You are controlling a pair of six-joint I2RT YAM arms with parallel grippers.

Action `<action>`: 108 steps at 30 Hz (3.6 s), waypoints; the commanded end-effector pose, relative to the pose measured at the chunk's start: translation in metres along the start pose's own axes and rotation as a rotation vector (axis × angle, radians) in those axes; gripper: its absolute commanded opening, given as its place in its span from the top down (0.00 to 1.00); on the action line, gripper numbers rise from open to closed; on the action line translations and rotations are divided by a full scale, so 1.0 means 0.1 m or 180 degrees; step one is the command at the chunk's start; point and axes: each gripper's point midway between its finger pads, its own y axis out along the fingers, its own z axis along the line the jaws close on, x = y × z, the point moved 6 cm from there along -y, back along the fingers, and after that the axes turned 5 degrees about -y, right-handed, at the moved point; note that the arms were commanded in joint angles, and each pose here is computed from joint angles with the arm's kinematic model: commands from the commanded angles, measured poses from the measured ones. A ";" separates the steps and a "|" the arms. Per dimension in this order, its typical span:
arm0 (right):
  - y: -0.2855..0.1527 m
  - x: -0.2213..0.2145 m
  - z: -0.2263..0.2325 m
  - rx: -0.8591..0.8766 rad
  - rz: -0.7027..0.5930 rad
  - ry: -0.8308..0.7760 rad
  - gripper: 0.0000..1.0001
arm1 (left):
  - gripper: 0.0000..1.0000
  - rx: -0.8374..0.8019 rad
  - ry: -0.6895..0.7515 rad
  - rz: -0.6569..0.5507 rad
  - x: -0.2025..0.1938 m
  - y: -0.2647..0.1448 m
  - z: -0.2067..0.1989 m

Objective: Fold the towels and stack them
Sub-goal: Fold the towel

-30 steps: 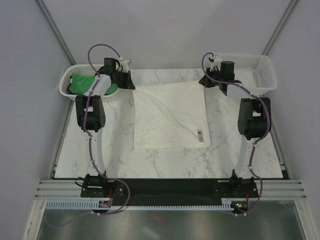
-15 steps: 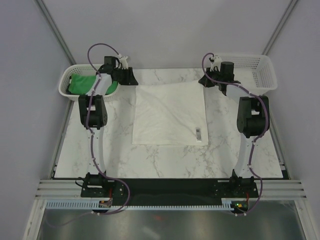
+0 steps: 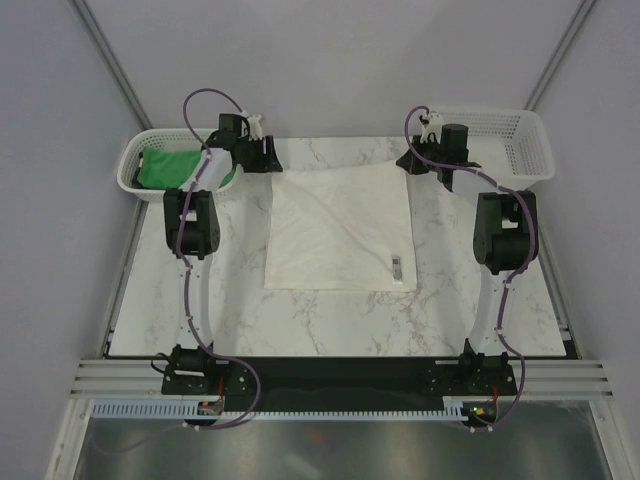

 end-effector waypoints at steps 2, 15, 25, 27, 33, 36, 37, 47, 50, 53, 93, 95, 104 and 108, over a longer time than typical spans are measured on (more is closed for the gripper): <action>-0.04 0.15 0.04 0.0126 -0.0237 -0.0046 1.00 | 0.33 0.0823 -0.0114 -0.0312 0.21 -0.13 0.03; -0.04 0.10 0.08 0.0203 -0.0292 -0.0002 1.00 | 0.36 0.0751 -0.0434 -0.0340 0.17 0.03 -0.08; -0.02 0.08 0.07 0.0219 -0.0299 0.0023 1.00 | 0.45 0.0663 -0.0480 -0.0260 0.07 0.15 -0.14; -0.03 0.09 0.06 0.0210 -0.0305 0.0018 1.00 | 0.49 0.0637 -0.0482 -0.0252 0.07 0.17 -0.14; -0.03 0.10 0.06 0.0205 -0.0310 0.0001 1.00 | 0.68 0.0581 -0.0493 -0.0232 0.04 0.22 -0.14; -0.04 0.11 0.05 0.0191 -0.0320 -0.0002 1.00 | 0.84 0.0482 -0.0436 -0.0256 0.07 0.21 -0.20; -0.05 0.13 0.06 0.0186 -0.0329 -0.0006 1.00 | 0.89 0.0386 -0.0416 -0.0276 0.11 0.18 -0.25; -0.24 0.35 0.13 0.0088 -0.0443 -0.0014 1.00 | 0.98 0.0213 -0.0344 -0.0472 0.29 -0.15 -0.50; -0.34 0.44 0.13 -0.0038 -0.0503 0.0008 1.00 | 0.98 0.0251 -0.0301 -0.0528 0.32 -0.32 -0.58; -0.51 0.57 0.18 -0.0114 -0.0612 0.0045 1.00 | 0.98 0.0239 -0.0287 -0.0520 0.28 -0.44 -0.63; -4.53 0.94 2.29 -0.0302 -0.2012 -0.0418 1.00 | 0.98 -0.0608 0.0589 -0.2334 -1.01 -4.75 -2.61; -4.28 0.96 2.17 -0.0264 -0.1870 -0.0326 1.00 | 0.98 -0.0426 0.0524 -0.2175 -0.88 -4.50 -2.47; -2.99 0.89 1.52 -0.0145 -0.1331 -0.0060 1.00 | 0.98 -0.0089 -0.0050 -0.0975 -0.78 -3.17 -1.84; -2.39 0.73 1.23 -0.0094 -0.1166 0.0100 1.00 | 0.98 0.0089 -0.0353 -0.0331 -0.95 -2.52 -1.49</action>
